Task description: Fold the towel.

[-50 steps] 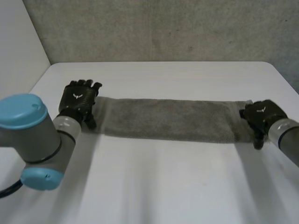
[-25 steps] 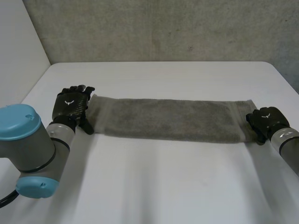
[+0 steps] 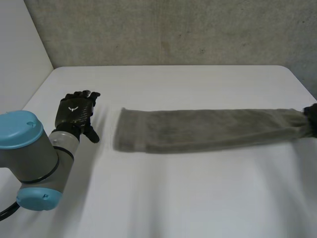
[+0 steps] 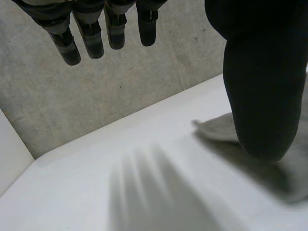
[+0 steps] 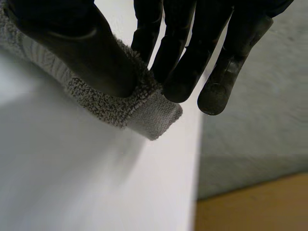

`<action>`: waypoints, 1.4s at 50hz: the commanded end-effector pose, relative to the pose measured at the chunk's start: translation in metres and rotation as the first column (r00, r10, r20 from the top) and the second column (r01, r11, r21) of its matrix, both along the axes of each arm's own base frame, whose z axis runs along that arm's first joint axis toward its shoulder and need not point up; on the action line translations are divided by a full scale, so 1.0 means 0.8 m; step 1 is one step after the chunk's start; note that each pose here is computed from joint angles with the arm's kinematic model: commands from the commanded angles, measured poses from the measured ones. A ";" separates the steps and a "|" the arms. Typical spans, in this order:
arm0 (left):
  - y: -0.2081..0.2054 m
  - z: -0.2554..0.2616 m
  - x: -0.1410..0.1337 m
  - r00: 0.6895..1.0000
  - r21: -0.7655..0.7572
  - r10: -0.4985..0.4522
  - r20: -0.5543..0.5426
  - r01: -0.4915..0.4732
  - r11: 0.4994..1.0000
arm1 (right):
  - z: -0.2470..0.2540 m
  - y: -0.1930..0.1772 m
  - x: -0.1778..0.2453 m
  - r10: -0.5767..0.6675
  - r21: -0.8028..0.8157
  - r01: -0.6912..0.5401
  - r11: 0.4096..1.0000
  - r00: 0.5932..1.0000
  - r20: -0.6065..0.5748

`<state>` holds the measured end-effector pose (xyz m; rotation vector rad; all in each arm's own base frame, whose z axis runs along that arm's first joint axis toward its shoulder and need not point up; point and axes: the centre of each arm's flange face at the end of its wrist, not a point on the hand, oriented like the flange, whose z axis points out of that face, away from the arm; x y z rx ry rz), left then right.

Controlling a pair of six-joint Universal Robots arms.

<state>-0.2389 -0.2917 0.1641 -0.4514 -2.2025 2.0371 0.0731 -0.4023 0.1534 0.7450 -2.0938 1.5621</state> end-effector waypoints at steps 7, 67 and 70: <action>0.001 0.001 0.000 1.000 -0.002 -0.001 -0.001 0.001 1.000 | 0.102 0.036 0.160 0.306 -0.194 -0.311 0.931 0.950 -0.054; 0.031 -0.021 -0.082 0.982 -0.043 -0.189 0.032 0.190 0.981 | -0.001 0.124 0.232 0.447 -0.053 -0.446 0.893 0.871 0.203; 0.029 -0.012 -0.079 0.984 -0.060 -0.177 0.025 0.179 0.982 | 0.014 0.120 0.244 0.484 -0.093 -0.475 0.875 0.860 0.158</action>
